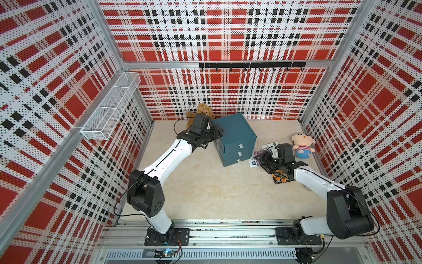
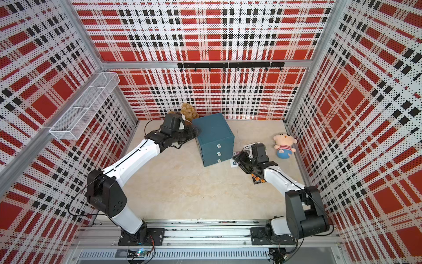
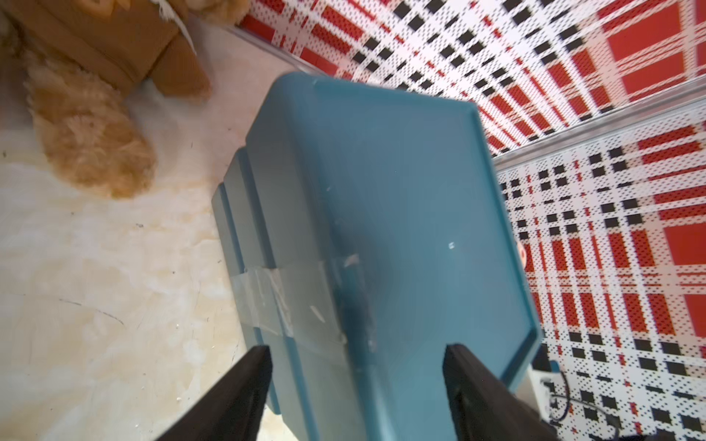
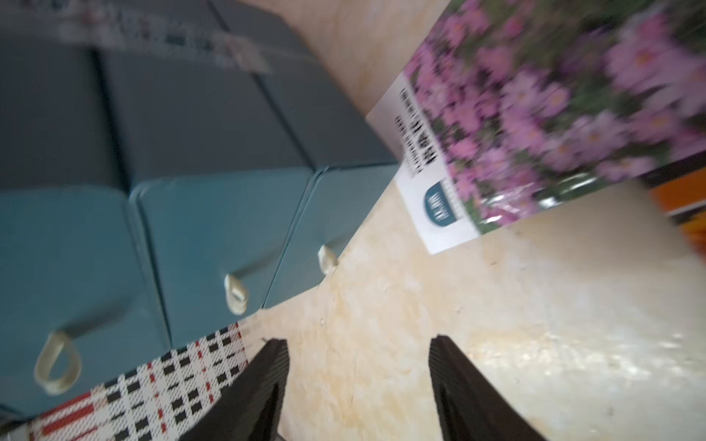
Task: Take the seed bags out of the drawer
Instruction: Adjust the storage box at the center of the board.
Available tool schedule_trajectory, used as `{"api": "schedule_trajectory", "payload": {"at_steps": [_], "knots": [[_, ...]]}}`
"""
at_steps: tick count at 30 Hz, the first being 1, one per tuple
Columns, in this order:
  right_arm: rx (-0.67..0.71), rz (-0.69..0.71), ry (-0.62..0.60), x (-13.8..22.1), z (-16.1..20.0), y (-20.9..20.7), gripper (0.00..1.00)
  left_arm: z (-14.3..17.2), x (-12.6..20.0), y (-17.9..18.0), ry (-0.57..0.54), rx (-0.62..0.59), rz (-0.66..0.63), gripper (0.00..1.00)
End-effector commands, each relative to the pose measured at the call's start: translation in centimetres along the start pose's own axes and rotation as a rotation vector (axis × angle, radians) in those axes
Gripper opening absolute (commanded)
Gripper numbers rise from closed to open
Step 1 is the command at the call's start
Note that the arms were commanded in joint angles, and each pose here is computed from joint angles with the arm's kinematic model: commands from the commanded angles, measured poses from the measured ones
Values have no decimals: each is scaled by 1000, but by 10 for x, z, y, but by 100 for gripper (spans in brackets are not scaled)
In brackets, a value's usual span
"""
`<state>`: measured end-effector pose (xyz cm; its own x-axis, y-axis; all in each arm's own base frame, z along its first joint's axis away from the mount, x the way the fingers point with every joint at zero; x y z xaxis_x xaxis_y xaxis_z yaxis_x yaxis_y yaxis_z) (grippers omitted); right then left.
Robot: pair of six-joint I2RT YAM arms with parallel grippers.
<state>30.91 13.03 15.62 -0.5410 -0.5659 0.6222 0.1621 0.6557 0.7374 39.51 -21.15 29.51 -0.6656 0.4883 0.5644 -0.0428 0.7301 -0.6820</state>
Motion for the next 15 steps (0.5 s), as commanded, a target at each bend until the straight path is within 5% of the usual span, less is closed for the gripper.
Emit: {"api": "schedule_trajectory", "payload": {"at_steps": [1, 15], "knots": [[-12, -37, 0, -8, 17, 10, 66, 4, 15, -23, 1, -63, 24, 77], [87, -90, -97, -1, 31, 26, 87, 44, -19, -34, 83, -130, -28, 77]]}}
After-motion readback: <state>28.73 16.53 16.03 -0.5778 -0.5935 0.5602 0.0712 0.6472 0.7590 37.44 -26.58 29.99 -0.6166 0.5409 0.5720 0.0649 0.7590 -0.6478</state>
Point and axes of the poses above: each gripper's point midway between its finger pads, its own x axis back along the fingers, its own y axis along the line the jaws close on, z = x × y, the point moved 6 cm from there along x, back along the fingers, and after that the axes turned 8 degrees about x, right-handed, at the moved point
